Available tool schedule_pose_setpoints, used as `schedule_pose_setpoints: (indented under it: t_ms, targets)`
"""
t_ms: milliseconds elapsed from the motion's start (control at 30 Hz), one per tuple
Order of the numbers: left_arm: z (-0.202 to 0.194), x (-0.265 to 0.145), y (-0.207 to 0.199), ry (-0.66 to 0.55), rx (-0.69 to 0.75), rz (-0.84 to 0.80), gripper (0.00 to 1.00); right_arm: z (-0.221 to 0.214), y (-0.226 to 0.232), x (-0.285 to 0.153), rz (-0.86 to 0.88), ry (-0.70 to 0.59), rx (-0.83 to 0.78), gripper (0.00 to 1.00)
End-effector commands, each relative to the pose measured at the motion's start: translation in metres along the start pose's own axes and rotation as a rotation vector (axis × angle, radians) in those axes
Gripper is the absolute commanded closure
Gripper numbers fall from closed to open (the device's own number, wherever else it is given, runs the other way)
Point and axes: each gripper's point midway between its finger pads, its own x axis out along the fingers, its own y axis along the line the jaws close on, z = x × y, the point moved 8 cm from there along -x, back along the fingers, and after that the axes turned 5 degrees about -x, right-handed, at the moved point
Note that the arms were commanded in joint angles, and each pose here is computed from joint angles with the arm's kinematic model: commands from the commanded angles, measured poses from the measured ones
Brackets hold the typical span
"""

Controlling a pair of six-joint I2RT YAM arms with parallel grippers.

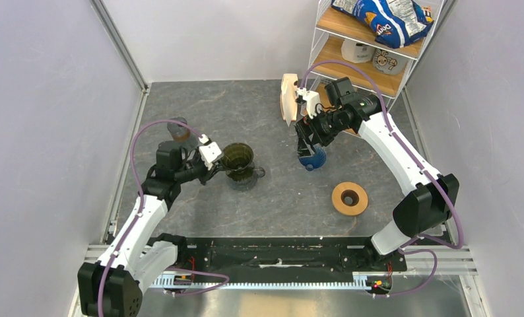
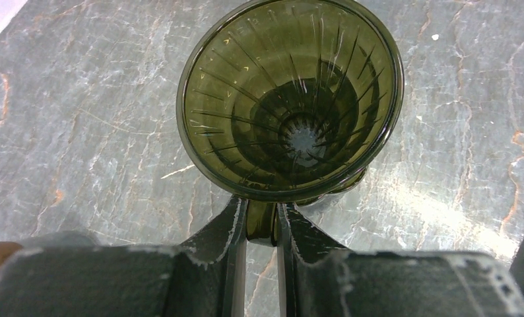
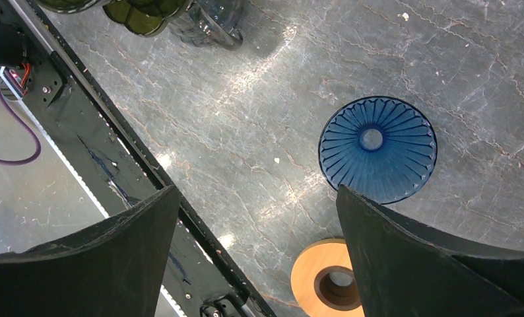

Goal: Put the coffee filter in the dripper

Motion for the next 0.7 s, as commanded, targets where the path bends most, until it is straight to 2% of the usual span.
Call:
schedule_pose_setpoints:
  t_ms: [0,200,667]
  targets:
    - [0.0145,-0.0013,0.0092,-0.067,0.092,0.056,0.98,0.0053,0.0071,-0.0093,0.003,-0.039,-0.03,0.03]
    - [0.0212,-0.0024,0.015,-0.091,0.128,0.096,0.98,0.0035,0.0074,-0.009,0.004,-0.035,-0.029,0.03]
    - [0.0119,0.0017,0.0109,-0.069,0.115,0.053,0.98,0.0019,0.007,-0.0097,-0.002,-0.028,-0.034,0.03]
